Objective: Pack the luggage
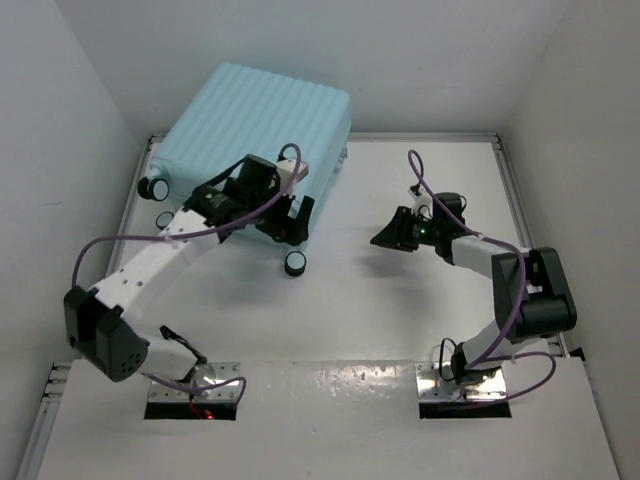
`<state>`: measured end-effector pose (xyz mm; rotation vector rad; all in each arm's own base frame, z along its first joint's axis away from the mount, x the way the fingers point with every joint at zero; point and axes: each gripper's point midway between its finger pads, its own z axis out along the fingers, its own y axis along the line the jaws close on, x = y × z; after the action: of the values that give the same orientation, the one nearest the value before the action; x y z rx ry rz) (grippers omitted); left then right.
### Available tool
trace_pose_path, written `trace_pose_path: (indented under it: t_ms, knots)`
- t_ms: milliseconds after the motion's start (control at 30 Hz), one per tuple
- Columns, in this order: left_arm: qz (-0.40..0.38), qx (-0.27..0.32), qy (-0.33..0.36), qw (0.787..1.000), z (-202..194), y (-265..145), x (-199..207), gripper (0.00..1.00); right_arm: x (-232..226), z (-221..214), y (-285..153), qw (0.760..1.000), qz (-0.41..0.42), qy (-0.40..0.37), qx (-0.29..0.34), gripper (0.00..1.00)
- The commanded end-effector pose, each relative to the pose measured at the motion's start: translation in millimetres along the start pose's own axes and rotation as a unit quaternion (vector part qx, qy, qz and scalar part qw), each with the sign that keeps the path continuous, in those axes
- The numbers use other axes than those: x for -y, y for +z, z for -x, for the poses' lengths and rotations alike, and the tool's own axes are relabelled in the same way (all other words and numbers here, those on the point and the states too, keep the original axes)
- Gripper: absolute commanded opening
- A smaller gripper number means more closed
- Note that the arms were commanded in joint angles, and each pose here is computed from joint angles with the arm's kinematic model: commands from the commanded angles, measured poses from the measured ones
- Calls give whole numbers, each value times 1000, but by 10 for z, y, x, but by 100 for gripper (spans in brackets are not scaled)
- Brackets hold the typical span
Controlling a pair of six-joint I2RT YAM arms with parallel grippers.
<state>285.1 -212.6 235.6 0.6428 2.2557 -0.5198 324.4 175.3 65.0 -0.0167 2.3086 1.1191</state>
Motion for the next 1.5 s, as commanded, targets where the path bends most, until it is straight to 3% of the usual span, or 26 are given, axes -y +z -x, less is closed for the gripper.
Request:
trace_pose_path:
  t_ms: [0,300,367,467,500,567,633,733,967,1133,1267,1467]
  knots:
    - [100,-7,-36,994,60,313,-258,100,-30,209,-128,999,-2,-32,34,38]
    - [182,6,-32,983,548,741,-403,100,59,389,-302,997,-12,-27,74,38]
    - [180,0,-28,983,532,815,-372,93,68,374,-344,996,-13,-29,81,38]
    - [186,15,-38,982,606,800,-351,68,84,297,-386,996,-13,-34,78,38]
    - [195,18,-44,980,611,792,-375,51,94,263,-396,996,-14,-33,77,38]
    - [192,14,-45,980,585,835,-330,34,115,231,-411,996,-16,-33,77,38]
    - [185,14,-47,981,579,848,-268,17,129,220,-424,996,-18,-28,79,38]
    - [124,-3,-24,992,484,978,28,0,110,219,-454,996,-17,-33,81,38]
    - [-35,-25,123,991,95,1048,1163,0,246,255,-749,993,-45,-33,101,34]
    - [-172,6,239,956,-156,629,1899,0,276,166,-993,990,-53,-70,109,32]
    - [-229,35,290,928,-337,182,2032,0,241,186,-1137,984,-58,-119,123,32]
    - [-305,-13,361,881,-882,-459,1817,0,208,75,-1191,983,-46,-136,118,35]
